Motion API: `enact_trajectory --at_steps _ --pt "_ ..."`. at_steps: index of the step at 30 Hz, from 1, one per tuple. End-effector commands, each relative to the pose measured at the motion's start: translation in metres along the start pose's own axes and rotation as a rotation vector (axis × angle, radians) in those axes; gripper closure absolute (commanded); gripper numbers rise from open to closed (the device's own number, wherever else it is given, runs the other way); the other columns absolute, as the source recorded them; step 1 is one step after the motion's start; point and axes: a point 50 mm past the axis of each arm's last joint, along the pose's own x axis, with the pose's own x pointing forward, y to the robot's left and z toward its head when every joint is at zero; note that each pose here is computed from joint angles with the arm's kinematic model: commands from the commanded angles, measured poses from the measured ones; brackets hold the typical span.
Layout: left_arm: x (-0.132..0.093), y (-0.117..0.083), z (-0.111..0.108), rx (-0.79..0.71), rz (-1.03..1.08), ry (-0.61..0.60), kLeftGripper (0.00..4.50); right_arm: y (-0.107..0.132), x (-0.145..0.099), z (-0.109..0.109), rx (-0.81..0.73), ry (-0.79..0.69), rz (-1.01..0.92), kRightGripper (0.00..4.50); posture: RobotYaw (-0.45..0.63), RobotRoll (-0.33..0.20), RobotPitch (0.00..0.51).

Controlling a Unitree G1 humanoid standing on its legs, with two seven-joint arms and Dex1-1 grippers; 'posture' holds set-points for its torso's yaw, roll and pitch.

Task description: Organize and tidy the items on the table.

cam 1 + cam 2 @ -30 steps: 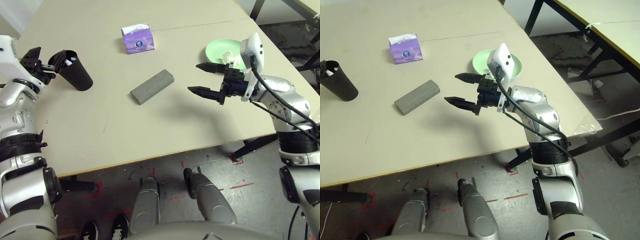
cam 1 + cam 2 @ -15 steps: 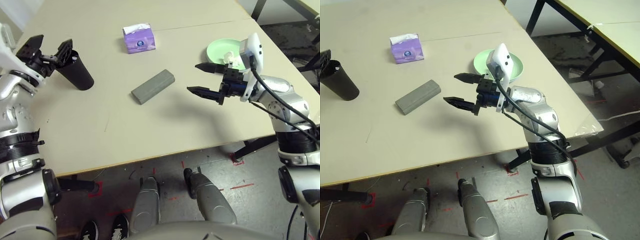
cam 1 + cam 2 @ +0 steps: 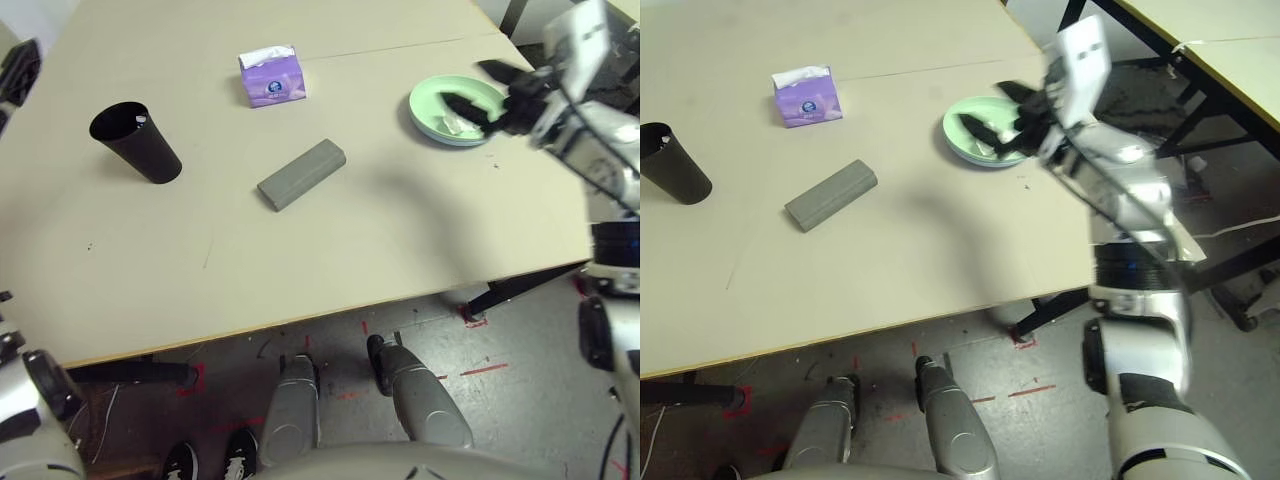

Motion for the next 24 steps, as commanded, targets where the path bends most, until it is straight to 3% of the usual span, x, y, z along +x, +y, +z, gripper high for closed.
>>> enact_trajectory --at_steps 1,6,11,16,24 --pt "-0.012 0.021 0.001 0.043 0.081 0.003 0.01 -0.025 -0.015 0.0 -0.003 0.024 -0.139 0.0 -0.13 0.0 0.246" --pt "-0.031 0.04 -0.008 0.068 0.152 0.031 0.01 -0.048 -0.04 -0.011 0.002 0.067 -0.313 0.0 -0.14 0.0 0.25" --pt "-0.052 0.052 -0.017 0.076 0.196 0.052 0.01 -0.053 -0.065 -0.019 0.038 0.049 -0.434 0.0 -0.14 0.0 0.257" --pt "-0.067 0.054 -0.028 0.07 0.196 0.061 0.01 -0.031 -0.073 -0.036 0.046 0.021 -0.402 0.0 -0.15 0.0 0.269" --pt "-0.076 0.041 -0.051 0.033 0.12 0.068 0.01 0.006 -0.063 -0.064 0.075 -0.064 -0.221 0.0 -0.14 0.0 0.275"
